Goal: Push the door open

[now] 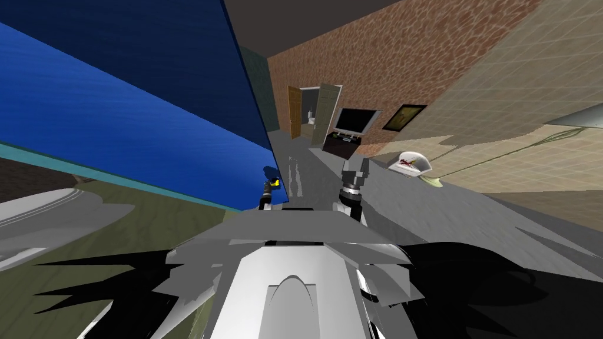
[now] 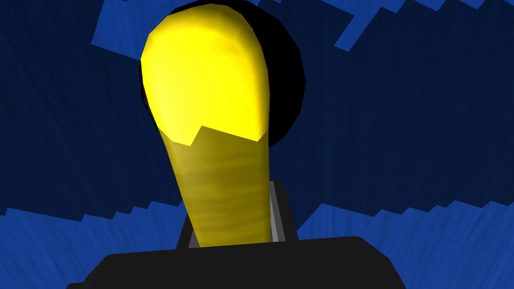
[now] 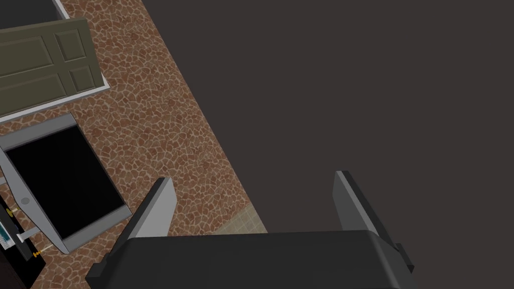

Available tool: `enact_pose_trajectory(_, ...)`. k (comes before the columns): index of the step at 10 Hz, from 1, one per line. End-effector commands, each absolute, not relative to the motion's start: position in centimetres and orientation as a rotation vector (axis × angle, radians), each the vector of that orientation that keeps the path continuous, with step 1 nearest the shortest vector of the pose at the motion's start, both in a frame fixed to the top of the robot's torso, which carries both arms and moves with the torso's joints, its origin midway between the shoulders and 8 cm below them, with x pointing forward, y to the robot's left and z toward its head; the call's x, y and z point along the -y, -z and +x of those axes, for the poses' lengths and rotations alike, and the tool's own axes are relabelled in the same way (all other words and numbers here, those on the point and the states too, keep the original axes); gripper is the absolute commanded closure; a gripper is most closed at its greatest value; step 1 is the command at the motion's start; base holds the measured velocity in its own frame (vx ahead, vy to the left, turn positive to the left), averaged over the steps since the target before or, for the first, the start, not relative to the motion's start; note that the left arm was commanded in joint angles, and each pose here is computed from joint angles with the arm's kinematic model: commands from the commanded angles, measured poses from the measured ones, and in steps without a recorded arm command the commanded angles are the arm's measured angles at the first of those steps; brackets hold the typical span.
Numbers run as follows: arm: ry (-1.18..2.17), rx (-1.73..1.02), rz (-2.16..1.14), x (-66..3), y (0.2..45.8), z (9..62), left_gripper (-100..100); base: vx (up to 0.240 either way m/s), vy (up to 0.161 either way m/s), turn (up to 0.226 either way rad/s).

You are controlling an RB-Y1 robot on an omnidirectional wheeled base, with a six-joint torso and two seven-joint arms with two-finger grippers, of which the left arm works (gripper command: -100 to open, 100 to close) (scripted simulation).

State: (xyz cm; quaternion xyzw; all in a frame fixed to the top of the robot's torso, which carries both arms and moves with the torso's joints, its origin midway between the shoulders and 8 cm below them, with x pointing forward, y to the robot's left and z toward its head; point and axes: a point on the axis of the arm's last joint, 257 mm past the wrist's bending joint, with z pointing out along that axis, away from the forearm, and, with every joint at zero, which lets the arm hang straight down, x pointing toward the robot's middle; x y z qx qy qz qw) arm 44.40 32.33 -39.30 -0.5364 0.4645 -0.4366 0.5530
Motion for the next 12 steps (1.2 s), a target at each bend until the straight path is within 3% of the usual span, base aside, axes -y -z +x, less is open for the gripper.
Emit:
enact_pose_trajectory(1, 1.012, -1.063, -1.268, -34.0, 38.7, 44.6, 100, 0.189, -0.057, 0.076)
enact_pose_trajectory(6, 0.980, -1.001, -1.316, -35.5, 38.9, 44.1, 100, 0.202, -0.081, 0.073)
enact_pose_trajectory(12, 0.918, -0.948, -1.345, -38.9, 39.1, 42.9, 100, 0.163, -0.036, 0.056)
